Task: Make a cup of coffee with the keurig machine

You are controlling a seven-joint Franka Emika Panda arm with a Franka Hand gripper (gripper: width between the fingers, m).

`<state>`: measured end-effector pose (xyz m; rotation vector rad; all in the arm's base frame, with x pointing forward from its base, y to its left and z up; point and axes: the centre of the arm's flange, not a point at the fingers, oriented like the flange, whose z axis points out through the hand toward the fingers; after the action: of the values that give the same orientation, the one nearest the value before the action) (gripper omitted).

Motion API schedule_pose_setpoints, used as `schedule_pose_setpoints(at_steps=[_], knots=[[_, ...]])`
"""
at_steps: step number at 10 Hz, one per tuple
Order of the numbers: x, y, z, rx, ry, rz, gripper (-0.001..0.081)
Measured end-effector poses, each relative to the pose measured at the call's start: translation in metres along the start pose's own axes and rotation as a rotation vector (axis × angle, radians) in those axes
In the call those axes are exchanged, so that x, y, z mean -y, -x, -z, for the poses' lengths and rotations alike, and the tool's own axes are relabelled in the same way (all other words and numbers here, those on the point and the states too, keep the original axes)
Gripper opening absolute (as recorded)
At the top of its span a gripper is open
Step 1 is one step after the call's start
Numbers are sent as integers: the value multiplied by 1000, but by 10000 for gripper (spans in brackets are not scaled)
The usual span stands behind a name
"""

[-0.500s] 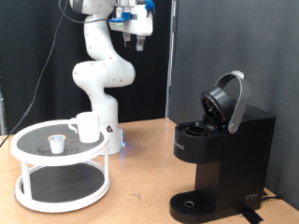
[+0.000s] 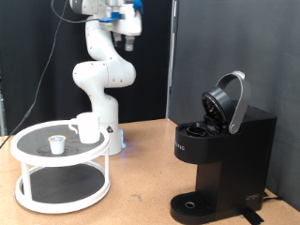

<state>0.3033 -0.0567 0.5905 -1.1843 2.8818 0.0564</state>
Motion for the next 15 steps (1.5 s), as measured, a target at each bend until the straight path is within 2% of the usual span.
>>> schedule_pose_setpoints(at_steps=[2,6,13,15], knots=[[20,-29,1,0,-3,14,734],[27,-41,0,10,4,21,734],[83,-138,-4,-11,8,-1,734],[95,-151,-5,-7,25,4,734]])
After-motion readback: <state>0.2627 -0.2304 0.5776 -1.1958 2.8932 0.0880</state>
